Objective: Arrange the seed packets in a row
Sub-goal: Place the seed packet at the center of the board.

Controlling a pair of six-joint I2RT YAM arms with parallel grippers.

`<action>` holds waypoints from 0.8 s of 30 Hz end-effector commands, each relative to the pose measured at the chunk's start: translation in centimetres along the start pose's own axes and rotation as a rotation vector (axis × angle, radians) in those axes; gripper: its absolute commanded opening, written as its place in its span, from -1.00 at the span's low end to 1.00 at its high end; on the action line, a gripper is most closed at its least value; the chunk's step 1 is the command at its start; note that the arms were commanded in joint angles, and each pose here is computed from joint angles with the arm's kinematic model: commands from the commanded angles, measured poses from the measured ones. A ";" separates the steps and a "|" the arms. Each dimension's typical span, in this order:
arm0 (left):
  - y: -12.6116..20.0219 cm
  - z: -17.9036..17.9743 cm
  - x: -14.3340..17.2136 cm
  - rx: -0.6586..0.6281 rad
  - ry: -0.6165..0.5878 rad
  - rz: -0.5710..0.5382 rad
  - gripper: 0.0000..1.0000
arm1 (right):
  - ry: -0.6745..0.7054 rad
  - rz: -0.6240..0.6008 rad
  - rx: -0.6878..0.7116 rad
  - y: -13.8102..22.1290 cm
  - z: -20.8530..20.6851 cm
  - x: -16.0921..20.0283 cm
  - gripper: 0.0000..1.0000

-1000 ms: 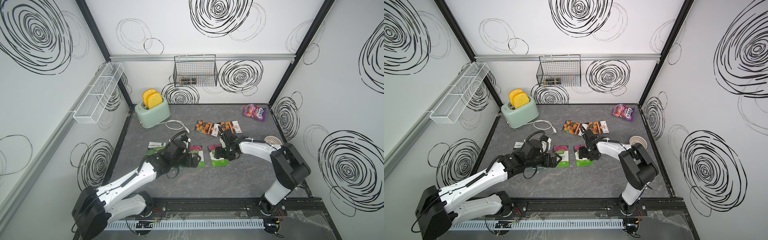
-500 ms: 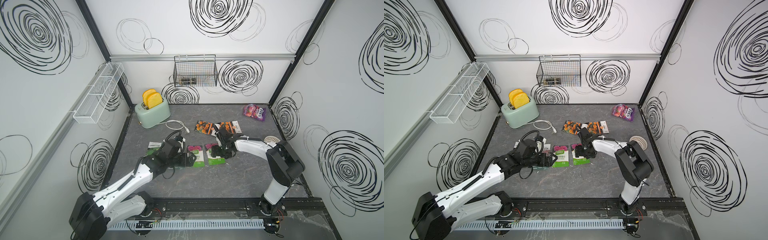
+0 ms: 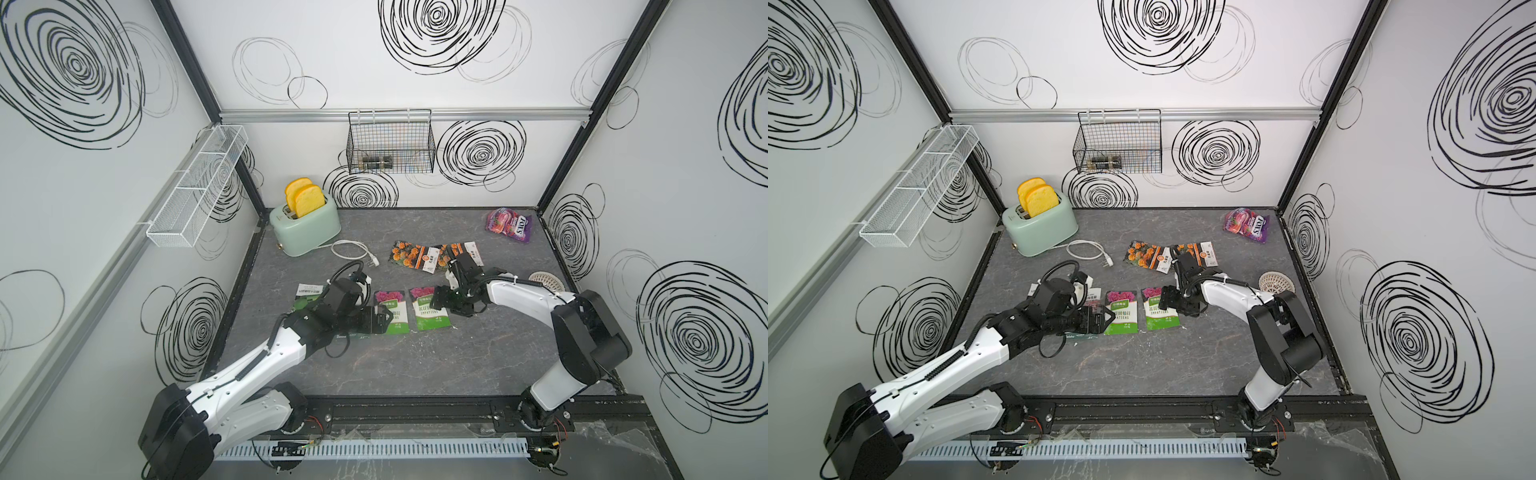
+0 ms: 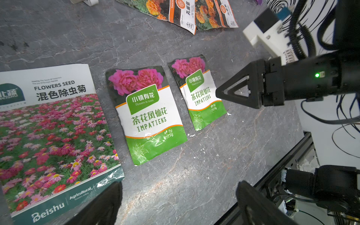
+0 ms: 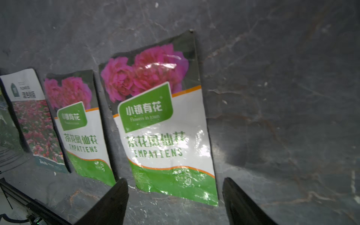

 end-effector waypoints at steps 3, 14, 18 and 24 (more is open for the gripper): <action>-0.2 0.0 -0.3 0.003 -0.013 -0.007 0.93 | -0.017 0.035 -0.021 -0.8 -0.4 0.9 0.56; -0.6 0.1 -0.2 0.007 -0.013 0.004 0.92 | -0.006 0.065 -0.043 -0.9 0.0 2.4 0.56; -0.7 0.1 -0.2 0.007 -0.017 0.006 0.92 | -0.005 0.063 -0.043 -0.7 -0.1 2.7 0.56; -0.8 0.1 -0.1 0.010 -0.015 0.007 0.92 | -0.002 0.059 -0.045 -0.5 -0.2 2.8 0.56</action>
Point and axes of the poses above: each gripper's point midway between its finger pads, its own y axis back along the fingers, its own z axis along the line the jaws close on, x = y × z, the point moved 10 cm from there along y, back along the fingers, and after that the axes turned 13 degrees about -y, right-handed, at the moved point
